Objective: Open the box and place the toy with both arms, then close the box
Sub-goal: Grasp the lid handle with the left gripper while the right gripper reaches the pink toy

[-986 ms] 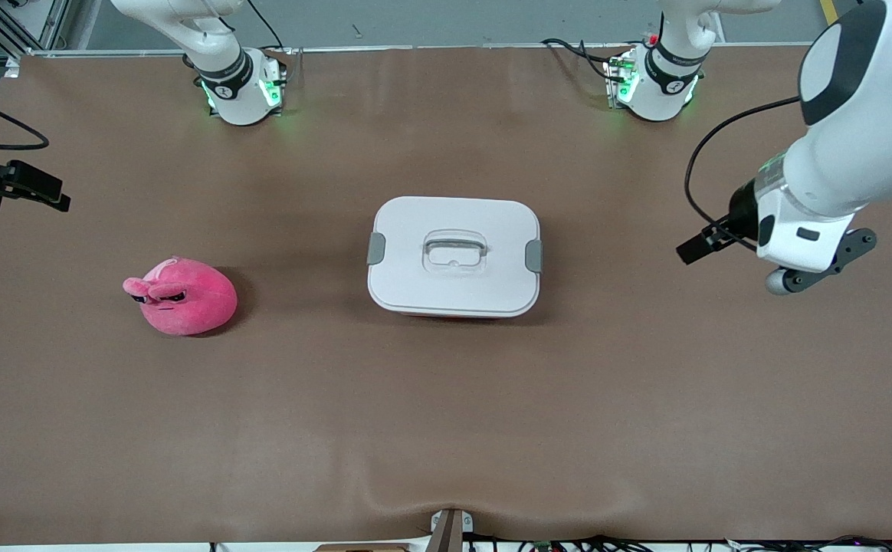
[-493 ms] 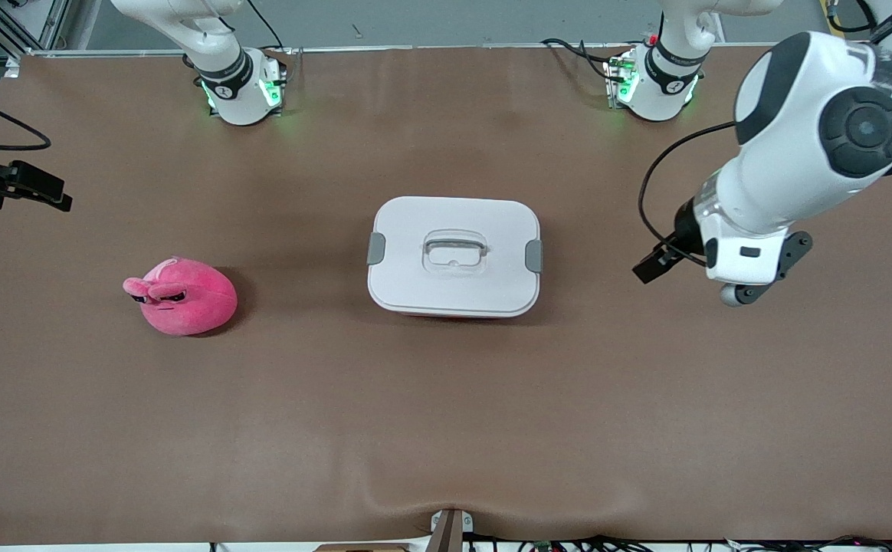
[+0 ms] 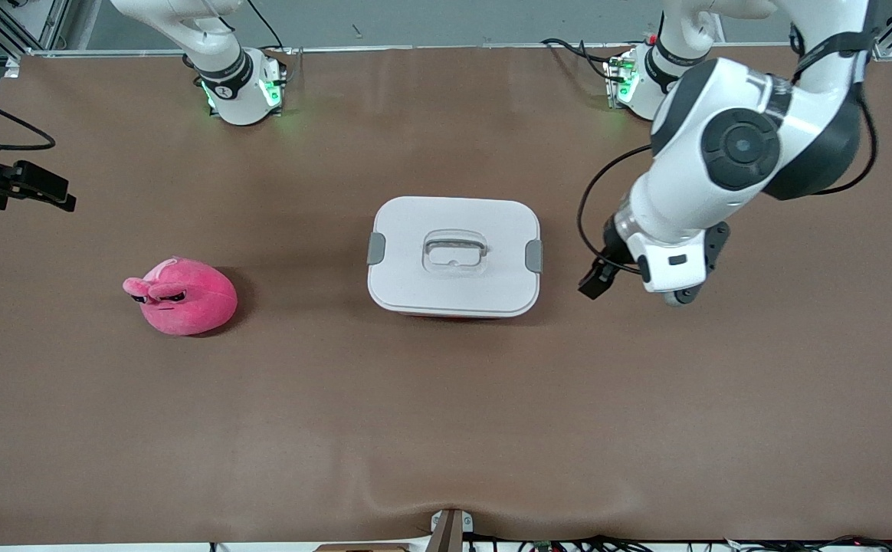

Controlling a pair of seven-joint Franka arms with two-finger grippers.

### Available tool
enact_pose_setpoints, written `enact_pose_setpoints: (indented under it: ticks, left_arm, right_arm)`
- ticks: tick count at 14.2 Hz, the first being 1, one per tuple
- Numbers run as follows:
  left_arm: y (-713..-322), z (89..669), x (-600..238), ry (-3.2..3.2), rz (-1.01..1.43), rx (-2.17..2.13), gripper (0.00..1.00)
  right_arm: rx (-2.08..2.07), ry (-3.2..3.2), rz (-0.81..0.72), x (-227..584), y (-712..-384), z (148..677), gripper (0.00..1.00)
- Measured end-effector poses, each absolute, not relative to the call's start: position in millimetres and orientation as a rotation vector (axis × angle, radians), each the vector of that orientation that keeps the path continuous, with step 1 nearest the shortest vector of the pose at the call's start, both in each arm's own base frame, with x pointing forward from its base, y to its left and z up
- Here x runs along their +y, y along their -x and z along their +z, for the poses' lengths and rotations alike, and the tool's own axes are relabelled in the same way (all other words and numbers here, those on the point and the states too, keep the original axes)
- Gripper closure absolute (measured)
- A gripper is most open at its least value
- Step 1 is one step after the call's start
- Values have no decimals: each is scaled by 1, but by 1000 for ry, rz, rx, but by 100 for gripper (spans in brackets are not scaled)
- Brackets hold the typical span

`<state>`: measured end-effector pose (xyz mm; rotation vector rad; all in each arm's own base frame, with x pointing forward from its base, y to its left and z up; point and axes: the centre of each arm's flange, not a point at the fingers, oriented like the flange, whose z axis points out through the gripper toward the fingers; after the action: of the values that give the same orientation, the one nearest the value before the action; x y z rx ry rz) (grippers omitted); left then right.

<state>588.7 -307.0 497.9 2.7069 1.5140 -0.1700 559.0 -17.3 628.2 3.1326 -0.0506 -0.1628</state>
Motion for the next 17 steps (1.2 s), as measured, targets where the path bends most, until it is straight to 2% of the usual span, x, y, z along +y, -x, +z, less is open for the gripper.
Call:
enact_pose_setpoints:
  ticks: [6, 10, 17]
  left_arm:
    - [-566, 473, -384, -2507, -156, 1762, 0]
    - [-554, 448, -429, -2383, -153, 1866, 0]
    - [-528, 389, -487, -2201, -202, 2108, 0]
  right_arm:
    - [-35, -3131, -178, -14, -558, 627, 0]
    - [360, -3119, -318, -2, -555, 611, 0]
    - [616, -3087, -454, -2, -581, 553, 0]
